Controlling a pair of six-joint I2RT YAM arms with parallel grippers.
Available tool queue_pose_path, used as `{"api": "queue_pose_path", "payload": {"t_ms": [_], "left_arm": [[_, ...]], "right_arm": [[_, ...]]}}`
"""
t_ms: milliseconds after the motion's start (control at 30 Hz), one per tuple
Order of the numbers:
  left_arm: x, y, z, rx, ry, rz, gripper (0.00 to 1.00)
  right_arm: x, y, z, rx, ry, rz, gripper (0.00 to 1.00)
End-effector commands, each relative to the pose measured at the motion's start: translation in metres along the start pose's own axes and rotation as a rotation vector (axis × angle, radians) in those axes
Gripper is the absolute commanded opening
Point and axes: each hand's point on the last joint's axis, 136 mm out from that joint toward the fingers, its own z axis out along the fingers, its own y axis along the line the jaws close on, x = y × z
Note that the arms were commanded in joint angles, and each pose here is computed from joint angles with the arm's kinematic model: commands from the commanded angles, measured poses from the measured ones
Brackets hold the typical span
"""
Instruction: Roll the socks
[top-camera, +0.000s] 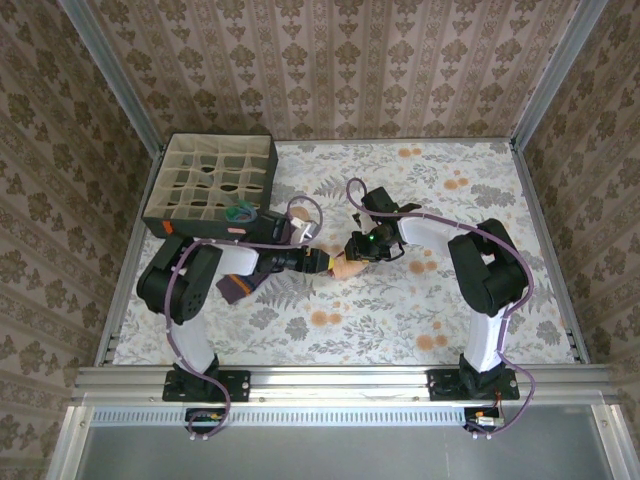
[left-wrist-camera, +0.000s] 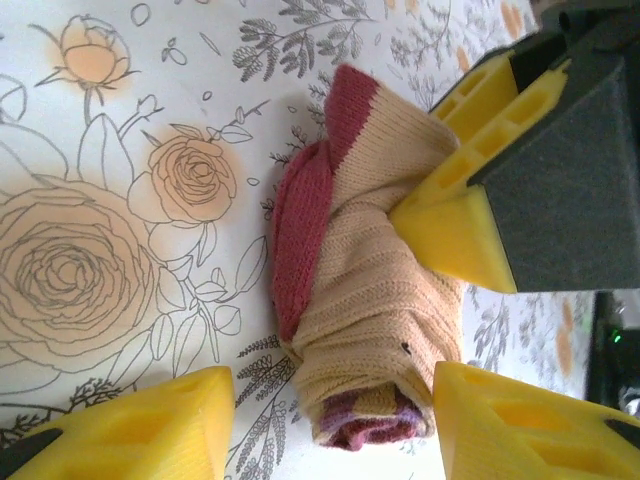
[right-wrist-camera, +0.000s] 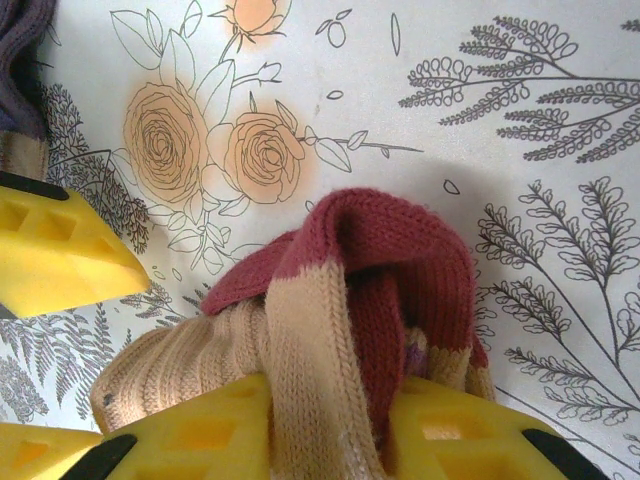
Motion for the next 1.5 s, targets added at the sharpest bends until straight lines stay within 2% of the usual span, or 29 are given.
{"api": "queue_pose_path", "payload": {"t_ms": [0,333,533,733,800,933,1067,1467], "left_arm": [[-0.015,-0.011,0.007,0.078,-0.093,-0.071,0.54],[0.001,-0.016,0.039,0.155,-0.060,-0.146,0.52],[0.007,-0.017,0.041,0.167,-0.013,-0.158,0.25],[0.015,-0.019,0.035,0.148,0.025,-0.145,0.21],[0.015,-0.020,0.033,0.147,0.039,-0.136,0.13],[0.016,-0.021,0.031,0.133,0.069,-0.124,0.01],[0.019,-0.019,0.033,0.111,0.108,-0.124,0.00],[0.016,-0.014,0.036,0.088,0.156,-0.106,0.00]], "right_arm": [[0.061,-0.051,0.029,0.190,0.215,0.097,0.23],[0.062,-0.045,0.030,0.179,0.221,0.090,0.23],[0.061,-0.044,0.030,0.173,0.212,0.094,0.23],[0.060,-0.043,0.029,0.168,0.209,0.096,0.23],[0.059,-0.042,0.028,0.165,0.202,0.093,0.24],[0.051,-0.031,0.017,0.126,0.138,0.062,0.34],[0.036,-0.021,-0.006,0.116,0.040,-0.020,0.44],[0.027,-0.007,-0.073,0.154,-0.151,-0.252,0.48]]}}
